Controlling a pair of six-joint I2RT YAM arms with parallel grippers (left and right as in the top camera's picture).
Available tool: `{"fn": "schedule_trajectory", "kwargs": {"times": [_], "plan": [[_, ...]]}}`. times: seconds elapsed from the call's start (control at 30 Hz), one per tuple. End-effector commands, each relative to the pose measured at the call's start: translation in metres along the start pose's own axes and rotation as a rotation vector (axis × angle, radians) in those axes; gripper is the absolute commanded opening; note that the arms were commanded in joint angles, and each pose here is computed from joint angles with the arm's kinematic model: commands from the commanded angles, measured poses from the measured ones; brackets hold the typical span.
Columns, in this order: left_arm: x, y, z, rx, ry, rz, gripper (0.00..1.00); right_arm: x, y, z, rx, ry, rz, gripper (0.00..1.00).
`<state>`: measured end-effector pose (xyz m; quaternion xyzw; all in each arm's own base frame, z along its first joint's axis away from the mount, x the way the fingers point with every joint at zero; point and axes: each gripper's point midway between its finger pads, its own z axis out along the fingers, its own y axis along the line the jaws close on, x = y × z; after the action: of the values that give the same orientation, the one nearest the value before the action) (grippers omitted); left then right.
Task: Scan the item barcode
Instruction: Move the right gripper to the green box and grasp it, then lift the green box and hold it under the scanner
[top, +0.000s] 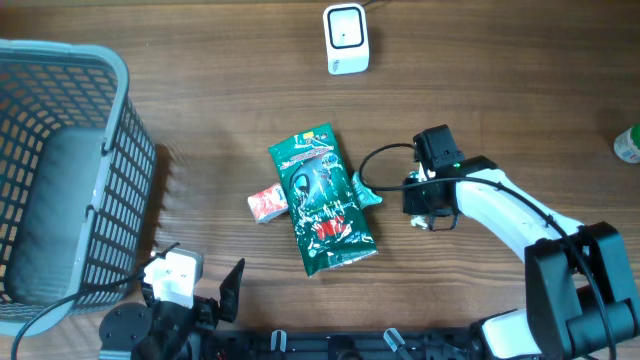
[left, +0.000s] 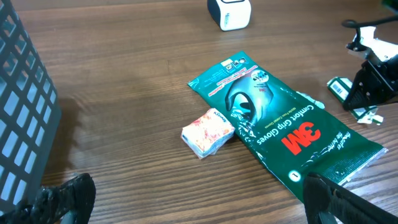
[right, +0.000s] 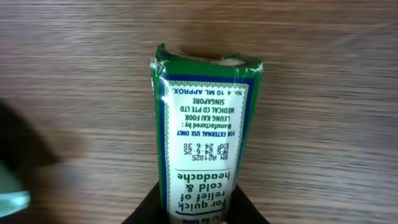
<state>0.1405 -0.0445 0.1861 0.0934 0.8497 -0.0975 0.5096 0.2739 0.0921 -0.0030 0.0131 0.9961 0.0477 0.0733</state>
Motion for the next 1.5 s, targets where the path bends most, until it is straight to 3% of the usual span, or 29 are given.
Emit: {"fn": "schedule_trajectory", "kwargs": {"times": [0.0,0.17,0.37,0.7,0.8,1.0,1.2,1.33,1.47], "plan": [[-0.001,-0.002,-0.001,0.012,-0.007,-0.007,1.00,0.007,0.030,0.000,-0.167,0.056,0.020,0.12],[-0.001,-0.002,-0.001,0.012,-0.007,-0.008,1.00,0.010,0.061,-0.009,-0.351,0.086,-0.003,0.07],[-0.001,-0.002,-0.001,0.012,-0.007,-0.008,1.00,0.023,0.130,-0.057,-0.847,0.112,-0.213,0.07],[-0.001,-0.002,-0.001,0.012,-0.007,-0.007,1.00,0.020,0.163,-0.109,-1.203,0.058,-0.345,0.10],[-0.001,-0.002,-0.001,0.012,-0.007,-0.008,1.00,0.014,0.164,-0.109,-1.198,0.011,-0.376,0.15],[-0.001,-0.002,-0.001,0.012,-0.007,-0.007,1.00,-0.002,0.157,-0.088,-1.054,-0.066,-0.381,0.14],[-0.001,-0.002,-0.001,0.012,-0.007,-0.007,1.00,-0.041,0.163,-0.094,-1.009,-0.284,-0.478,0.06],[-0.001,-0.002,-0.001,0.012,-0.007,-0.007,1.00,-0.087,0.150,-0.088,-0.778,-0.466,-0.515,0.07],[-0.001,-0.002,-0.001,0.012,-0.007,-0.007,1.00,-0.159,0.113,-0.097,-0.346,-0.698,-0.534,0.08]]}}
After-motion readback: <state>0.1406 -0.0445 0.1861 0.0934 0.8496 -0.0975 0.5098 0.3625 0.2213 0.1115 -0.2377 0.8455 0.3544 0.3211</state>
